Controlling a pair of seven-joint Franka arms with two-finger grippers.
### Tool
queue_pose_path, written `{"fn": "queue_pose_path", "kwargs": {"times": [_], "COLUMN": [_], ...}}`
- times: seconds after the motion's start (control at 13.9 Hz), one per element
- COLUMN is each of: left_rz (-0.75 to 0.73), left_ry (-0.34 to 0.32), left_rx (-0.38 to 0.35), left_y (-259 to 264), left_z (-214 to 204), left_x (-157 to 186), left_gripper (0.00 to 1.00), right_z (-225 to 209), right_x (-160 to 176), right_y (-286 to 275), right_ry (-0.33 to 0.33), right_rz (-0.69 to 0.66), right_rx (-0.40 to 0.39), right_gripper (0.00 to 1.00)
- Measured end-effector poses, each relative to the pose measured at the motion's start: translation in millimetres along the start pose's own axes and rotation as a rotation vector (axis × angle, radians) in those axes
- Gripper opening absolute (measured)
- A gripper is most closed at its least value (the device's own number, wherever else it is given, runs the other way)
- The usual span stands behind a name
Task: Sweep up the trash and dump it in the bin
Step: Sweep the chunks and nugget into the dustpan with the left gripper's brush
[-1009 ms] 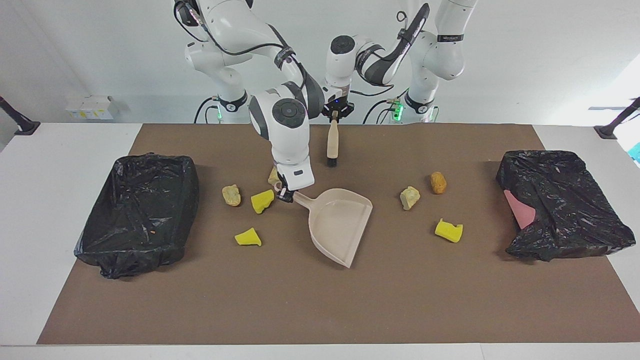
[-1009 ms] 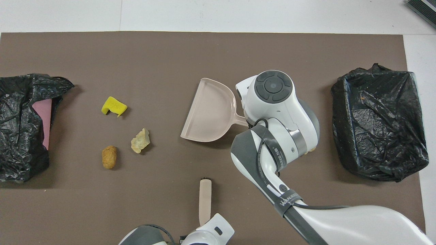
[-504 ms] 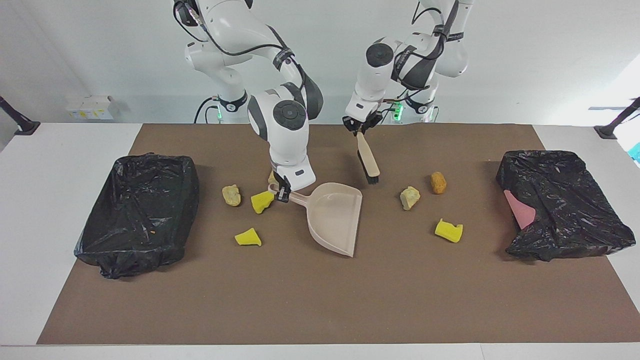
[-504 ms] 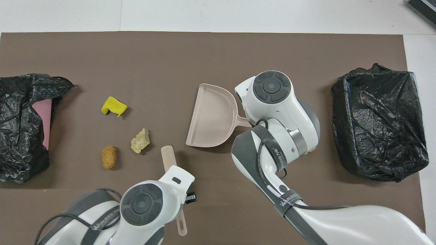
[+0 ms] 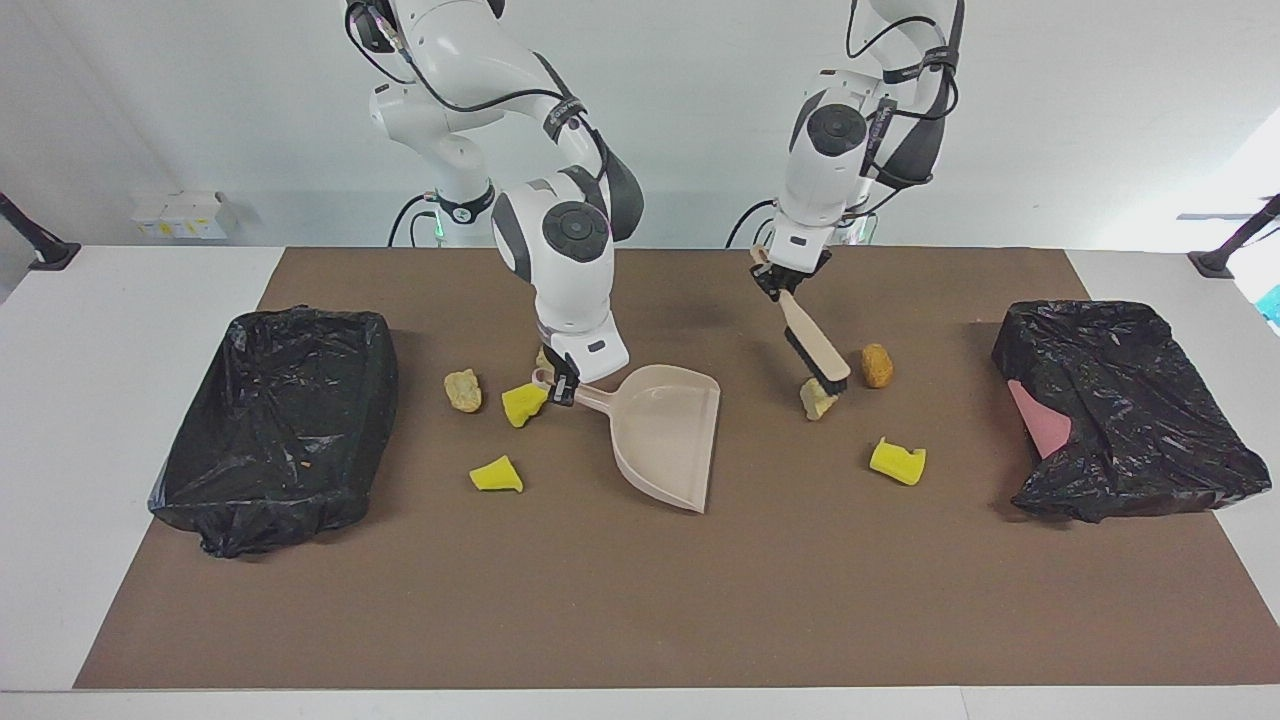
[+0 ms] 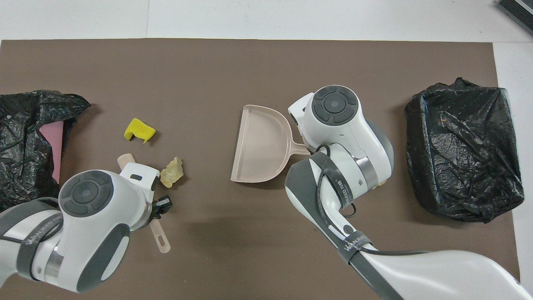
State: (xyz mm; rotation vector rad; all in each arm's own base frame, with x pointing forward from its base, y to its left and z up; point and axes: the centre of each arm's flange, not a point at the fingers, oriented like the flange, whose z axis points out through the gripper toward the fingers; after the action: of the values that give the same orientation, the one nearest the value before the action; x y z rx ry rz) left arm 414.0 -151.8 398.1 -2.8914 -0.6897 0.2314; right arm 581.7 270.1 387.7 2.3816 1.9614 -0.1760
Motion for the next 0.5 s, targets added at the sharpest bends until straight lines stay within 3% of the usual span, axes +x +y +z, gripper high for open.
{"fn": "queue_pose_path", "kwargs": {"times": [0.22, 0.5], "left_rz": [-0.055, -0.032], "left_ry": [-0.074, -0.088], "left_rx": [0.081, 0.112], "left_y": [-31, -39], "left_z": [11, 32], "left_x": [10, -14], "left_gripper": [0.25, 0.25], "right_z": [1, 5], "right_x": [-1, -3], "right_y": [-1, -2], "right_ry": [-0.010, -0.026], "right_rz": [-0.089, -0.128], "right_rx": [0.007, 0.009], "right_gripper": [0.32, 0.32]}}
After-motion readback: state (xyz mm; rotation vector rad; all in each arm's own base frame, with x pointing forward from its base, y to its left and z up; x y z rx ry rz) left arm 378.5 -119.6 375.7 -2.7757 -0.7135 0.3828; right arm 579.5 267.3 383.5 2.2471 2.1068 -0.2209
